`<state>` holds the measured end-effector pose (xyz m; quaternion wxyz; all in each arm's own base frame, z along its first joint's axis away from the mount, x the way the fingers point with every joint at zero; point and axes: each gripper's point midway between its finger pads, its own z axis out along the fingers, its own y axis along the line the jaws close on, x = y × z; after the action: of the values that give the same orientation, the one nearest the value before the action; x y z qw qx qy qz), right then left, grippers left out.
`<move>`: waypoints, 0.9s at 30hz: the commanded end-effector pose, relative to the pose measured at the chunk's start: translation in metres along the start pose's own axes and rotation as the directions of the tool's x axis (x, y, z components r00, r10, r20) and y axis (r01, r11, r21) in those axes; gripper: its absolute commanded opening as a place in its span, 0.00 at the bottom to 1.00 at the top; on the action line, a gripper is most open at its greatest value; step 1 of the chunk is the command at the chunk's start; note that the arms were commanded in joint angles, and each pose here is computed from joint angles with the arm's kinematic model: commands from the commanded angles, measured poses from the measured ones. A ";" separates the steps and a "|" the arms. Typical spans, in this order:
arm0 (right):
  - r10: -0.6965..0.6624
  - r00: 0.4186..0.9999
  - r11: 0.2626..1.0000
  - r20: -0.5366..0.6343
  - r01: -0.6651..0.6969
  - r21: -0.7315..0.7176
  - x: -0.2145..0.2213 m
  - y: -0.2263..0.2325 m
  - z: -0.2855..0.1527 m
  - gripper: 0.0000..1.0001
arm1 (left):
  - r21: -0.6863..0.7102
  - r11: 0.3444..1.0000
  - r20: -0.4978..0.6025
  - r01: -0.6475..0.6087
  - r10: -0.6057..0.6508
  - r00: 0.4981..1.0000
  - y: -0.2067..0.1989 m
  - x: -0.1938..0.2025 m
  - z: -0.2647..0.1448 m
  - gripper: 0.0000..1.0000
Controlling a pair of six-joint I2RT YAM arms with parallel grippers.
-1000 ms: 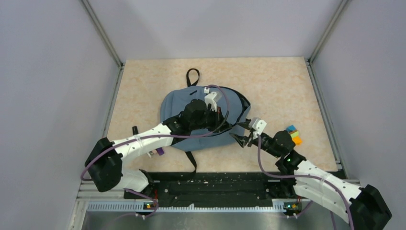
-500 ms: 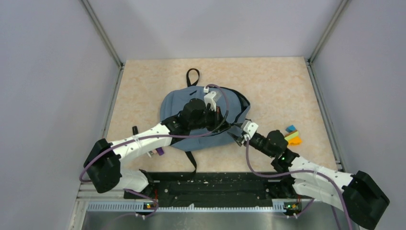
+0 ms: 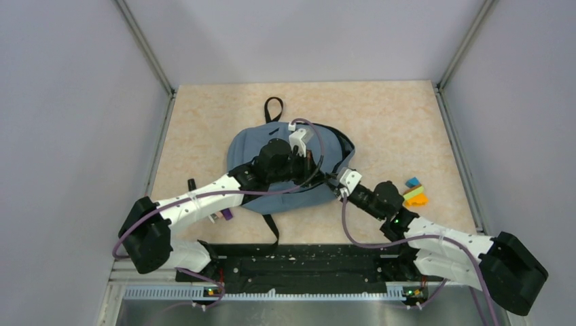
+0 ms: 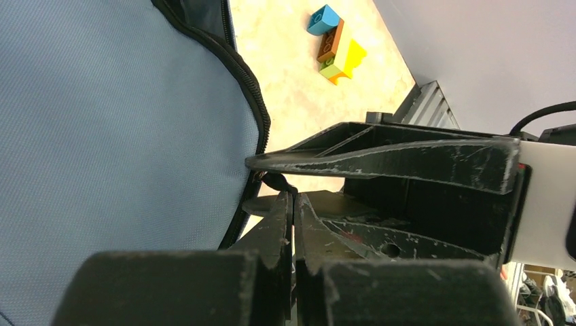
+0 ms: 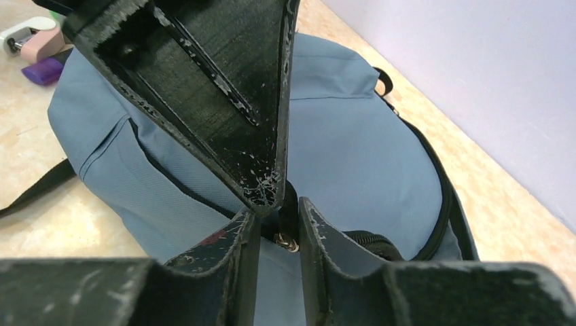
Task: Pack the student bag
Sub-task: Zip the student bag at the center of the board.
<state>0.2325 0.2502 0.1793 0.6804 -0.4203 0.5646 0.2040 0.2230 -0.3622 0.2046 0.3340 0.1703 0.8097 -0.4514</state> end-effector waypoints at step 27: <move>0.202 0.978 0.950 0.042 -0.206 0.234 -0.009 -0.035 -0.004 0.00 | -0.539 0.808 0.356 0.240 -0.039 0.934 0.147 -0.027 -0.095 0.86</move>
<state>0.2512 0.2320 0.1705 0.6716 -0.3104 0.6439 0.1949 0.2838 -0.2153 0.1726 0.4582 -0.0377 0.8551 -0.2398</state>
